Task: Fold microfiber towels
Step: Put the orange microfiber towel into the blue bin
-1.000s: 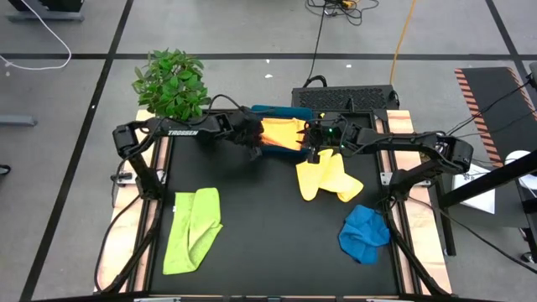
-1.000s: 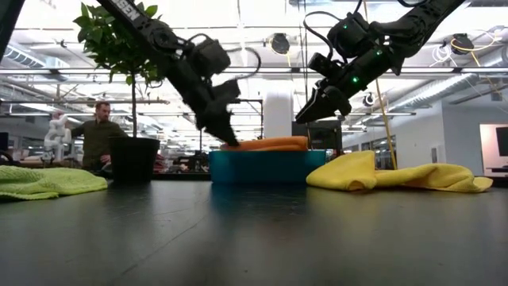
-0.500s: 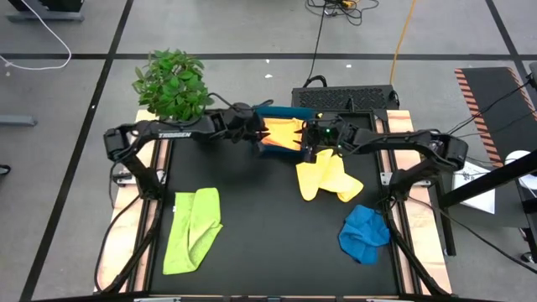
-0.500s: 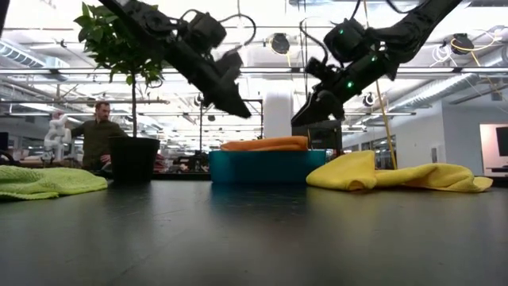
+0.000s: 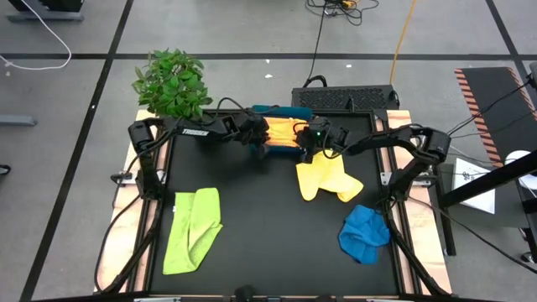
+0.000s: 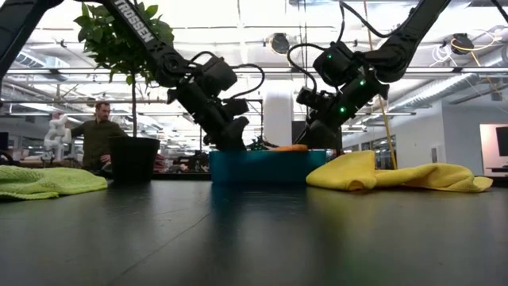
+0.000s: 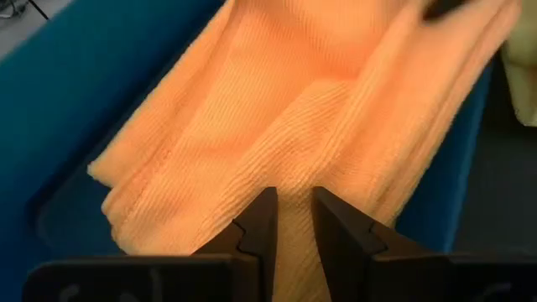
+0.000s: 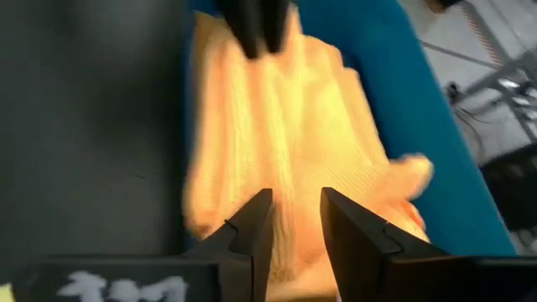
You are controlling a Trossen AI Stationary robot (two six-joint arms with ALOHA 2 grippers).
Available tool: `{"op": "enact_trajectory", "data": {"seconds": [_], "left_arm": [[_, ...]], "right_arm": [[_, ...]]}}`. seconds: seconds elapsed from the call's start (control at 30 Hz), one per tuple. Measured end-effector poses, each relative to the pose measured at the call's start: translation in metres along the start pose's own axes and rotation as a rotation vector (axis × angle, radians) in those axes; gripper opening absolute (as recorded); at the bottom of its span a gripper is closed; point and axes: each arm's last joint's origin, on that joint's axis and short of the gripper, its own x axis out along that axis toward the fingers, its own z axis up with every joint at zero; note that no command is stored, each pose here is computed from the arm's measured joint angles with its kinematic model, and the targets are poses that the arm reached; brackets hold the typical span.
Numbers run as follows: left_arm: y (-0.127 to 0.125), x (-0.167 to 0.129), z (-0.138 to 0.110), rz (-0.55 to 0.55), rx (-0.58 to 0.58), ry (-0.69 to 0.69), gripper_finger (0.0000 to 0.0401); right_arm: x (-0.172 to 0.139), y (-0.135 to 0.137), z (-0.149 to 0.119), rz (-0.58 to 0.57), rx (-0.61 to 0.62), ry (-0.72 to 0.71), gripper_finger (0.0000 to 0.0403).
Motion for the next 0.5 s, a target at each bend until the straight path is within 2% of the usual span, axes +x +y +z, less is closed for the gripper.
{"op": "enact_trajectory", "data": {"seconds": [0.33, 0.5], "left_arm": [[-0.001, 0.002, -0.001, -0.018, 0.023, -0.002, 0.0081], [-0.005, -0.024, 0.019, -0.024, 0.049, -0.091, 0.0081]], "right_arm": [[0.000, -0.012, -0.007, -0.045, 0.051, 0.028, 0.0079], [-0.015, -0.018, 0.005, -0.116, 0.051, -0.014, 0.0079]]}}
